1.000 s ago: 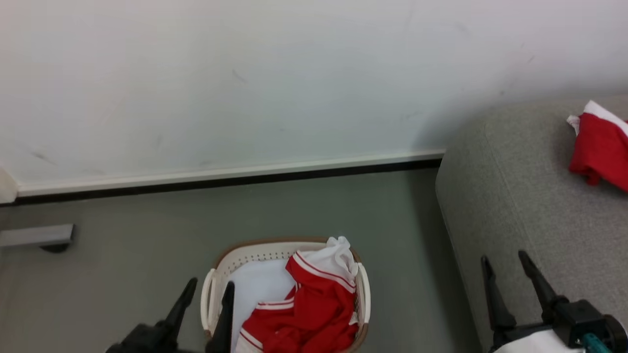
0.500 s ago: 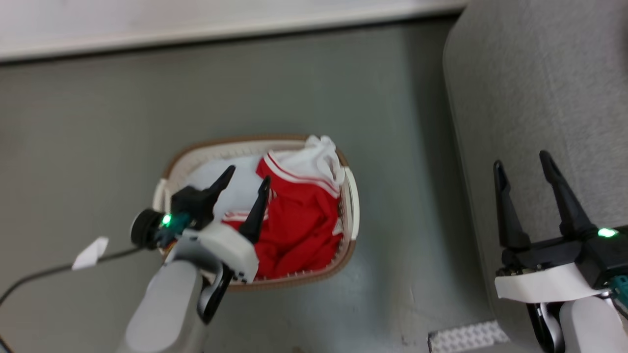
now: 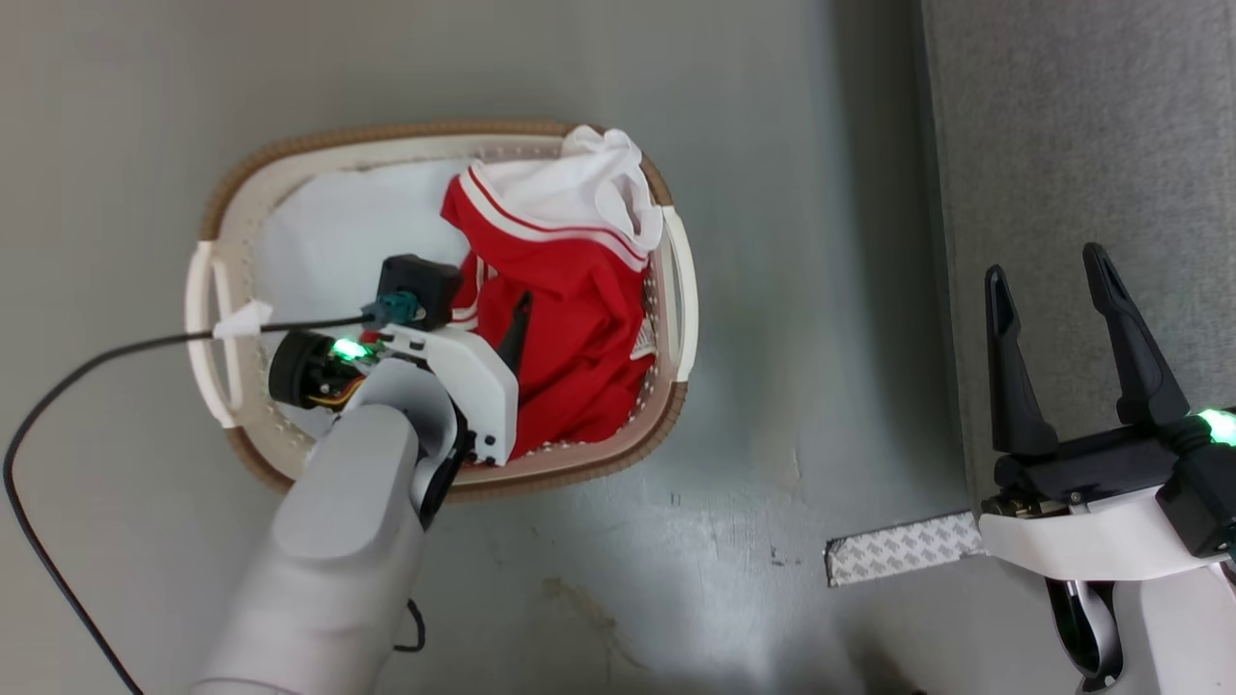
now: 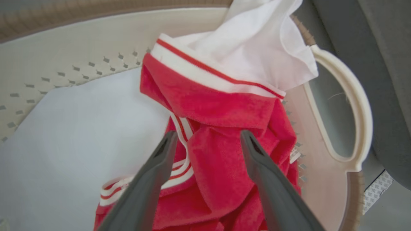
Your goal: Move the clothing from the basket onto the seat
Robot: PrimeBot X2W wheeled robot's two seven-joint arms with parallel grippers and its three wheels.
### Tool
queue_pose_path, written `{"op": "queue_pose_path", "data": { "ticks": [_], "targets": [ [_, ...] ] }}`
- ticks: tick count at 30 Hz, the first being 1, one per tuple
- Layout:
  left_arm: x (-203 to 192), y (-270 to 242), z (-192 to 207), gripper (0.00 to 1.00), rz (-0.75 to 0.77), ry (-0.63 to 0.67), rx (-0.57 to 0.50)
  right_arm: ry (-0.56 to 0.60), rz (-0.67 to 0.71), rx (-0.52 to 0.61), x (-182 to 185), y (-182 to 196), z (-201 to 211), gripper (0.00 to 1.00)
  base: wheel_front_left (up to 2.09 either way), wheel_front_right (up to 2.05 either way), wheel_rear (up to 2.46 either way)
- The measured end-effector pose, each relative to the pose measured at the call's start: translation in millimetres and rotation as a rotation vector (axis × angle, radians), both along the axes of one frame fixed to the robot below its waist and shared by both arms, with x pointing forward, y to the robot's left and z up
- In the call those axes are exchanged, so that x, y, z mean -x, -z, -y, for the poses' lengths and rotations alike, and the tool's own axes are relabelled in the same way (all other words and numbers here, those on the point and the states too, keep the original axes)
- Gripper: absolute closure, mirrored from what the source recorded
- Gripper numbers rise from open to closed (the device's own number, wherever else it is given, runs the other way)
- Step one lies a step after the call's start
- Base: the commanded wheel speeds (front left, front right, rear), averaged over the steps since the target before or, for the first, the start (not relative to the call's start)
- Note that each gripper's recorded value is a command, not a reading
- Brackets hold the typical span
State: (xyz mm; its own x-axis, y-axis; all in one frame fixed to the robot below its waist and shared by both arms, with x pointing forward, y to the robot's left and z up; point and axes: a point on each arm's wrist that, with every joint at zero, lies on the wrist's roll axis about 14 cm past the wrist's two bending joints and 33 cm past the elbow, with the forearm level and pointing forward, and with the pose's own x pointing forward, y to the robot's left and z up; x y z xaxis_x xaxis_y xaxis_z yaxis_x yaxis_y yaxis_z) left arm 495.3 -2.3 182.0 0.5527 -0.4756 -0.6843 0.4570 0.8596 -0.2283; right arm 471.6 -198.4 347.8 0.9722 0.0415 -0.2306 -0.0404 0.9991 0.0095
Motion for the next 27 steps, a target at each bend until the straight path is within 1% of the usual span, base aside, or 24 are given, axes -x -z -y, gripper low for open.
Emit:
{"op": "queue_pose_path", "data": {
  "ticks": [3, 9, 17, 18, 19, 24, 27],
  "targets": [
    [5, 16, 2, 0.00, -0.044, 0.007, -0.007, 0.000, -0.011, 0.001, -1, 7, 0, 0.00, 0.00, 0.00, 0.00],
    [7, 38, 2, 0.00, -0.072, 0.016, -0.033, 0.012, -0.031, 0.008, 0, 17, 6, 0.00, 0.00, 0.00, 0.00],
    [23, 52, 8, 0.00, -0.120, 0.073, -0.018, 0.013, -0.057, 0.007, 3, 27, 6, 0.00, 0.00, 0.00, 0.00],
    [25, 51, 10, 0.55, -0.118, 0.080, -0.013, 0.011, -0.058, 0.007, 3, 27, 5, 0.00, 0.00, 0.00, 0.00],
    [25, 50, 13, 1.00, -0.108, 0.091, -0.003, 0.010, -0.056, 0.006, 2, 27, 5, 0.00, 0.00, 0.00, 0.00],
    [20, 37, 18, 1.00, -0.063, 0.096, 0.032, 0.014, -0.045, 0.008, 1, 22, 6, 0.00, 0.00, 0.00, 0.00],
    [9, 22, 16, 1.00, -0.026, 0.054, 0.064, 0.008, -0.028, 0.002, -1, 14, 3, 0.00, 0.00, 0.00, 0.00]
  ]
}}
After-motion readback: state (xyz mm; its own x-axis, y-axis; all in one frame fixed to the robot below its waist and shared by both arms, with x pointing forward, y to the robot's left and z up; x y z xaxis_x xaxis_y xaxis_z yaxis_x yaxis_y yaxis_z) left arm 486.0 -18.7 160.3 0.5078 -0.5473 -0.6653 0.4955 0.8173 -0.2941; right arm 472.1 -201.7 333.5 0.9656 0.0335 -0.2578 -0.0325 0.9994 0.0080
